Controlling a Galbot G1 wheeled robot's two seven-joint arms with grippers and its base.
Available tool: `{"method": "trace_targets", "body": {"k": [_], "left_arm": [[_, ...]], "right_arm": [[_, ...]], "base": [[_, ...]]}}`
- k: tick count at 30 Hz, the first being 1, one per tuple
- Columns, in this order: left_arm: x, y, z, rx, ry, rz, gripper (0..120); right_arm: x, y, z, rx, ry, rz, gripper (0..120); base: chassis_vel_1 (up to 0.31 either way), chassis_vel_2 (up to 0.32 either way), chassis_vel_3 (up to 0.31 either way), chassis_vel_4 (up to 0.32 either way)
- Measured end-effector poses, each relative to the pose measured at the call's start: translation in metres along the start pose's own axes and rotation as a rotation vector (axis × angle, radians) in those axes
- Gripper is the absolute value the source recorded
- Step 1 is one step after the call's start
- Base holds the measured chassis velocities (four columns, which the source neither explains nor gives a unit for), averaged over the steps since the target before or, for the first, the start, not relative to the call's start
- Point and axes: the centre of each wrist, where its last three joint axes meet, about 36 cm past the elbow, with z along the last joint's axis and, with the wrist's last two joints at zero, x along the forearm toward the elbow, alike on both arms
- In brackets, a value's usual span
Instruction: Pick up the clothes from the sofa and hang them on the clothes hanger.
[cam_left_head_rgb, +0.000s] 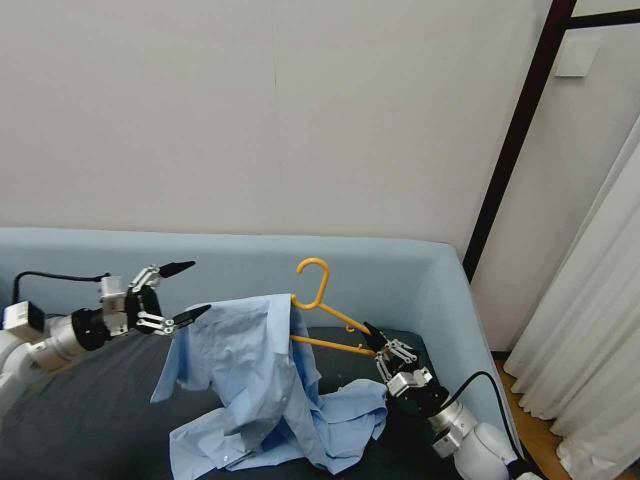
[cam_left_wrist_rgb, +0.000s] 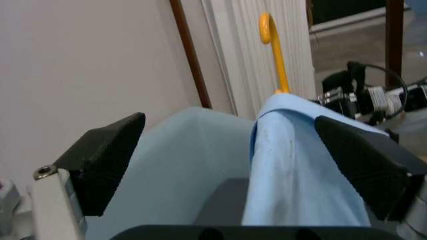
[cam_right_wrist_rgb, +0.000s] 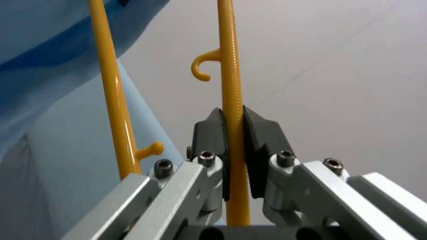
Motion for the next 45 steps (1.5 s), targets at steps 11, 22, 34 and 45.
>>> {"method": "trace_targets", "body": {"k": [11, 22, 34, 45], "left_arm": [[-0.029, 0.031, 0.000, 0.027, 0.193, 0.255, 98], [-0.047, 0.048, -0.002, 0.051, 0.260, 0.336, 68], [-0.050, 0.064, 0.000, 0.056, 0.286, 0.373, 20], [-0.063, 0.071, 0.008, 0.065, 0.298, 0.408, 7]], "right_arm": [[-0.001, -0.003, 0.003, 0.049, -0.002, -0.014, 5], [-0.004, -0.002, 0.004, 0.082, -0.006, 0.000, 5], [-0.010, -0.013, 0.004, 0.138, -0.022, 0.041, 5], [-0.010, -0.008, 0.000, 0.107, -0.012, 0.098, 6]], "base": [[0.000, 0.000, 0.000, 0.000], [0.000, 0.000, 0.000, 0.000], [0.000, 0.000, 0.000, 0.000], [0.000, 0.000, 0.000, 0.000]]}}
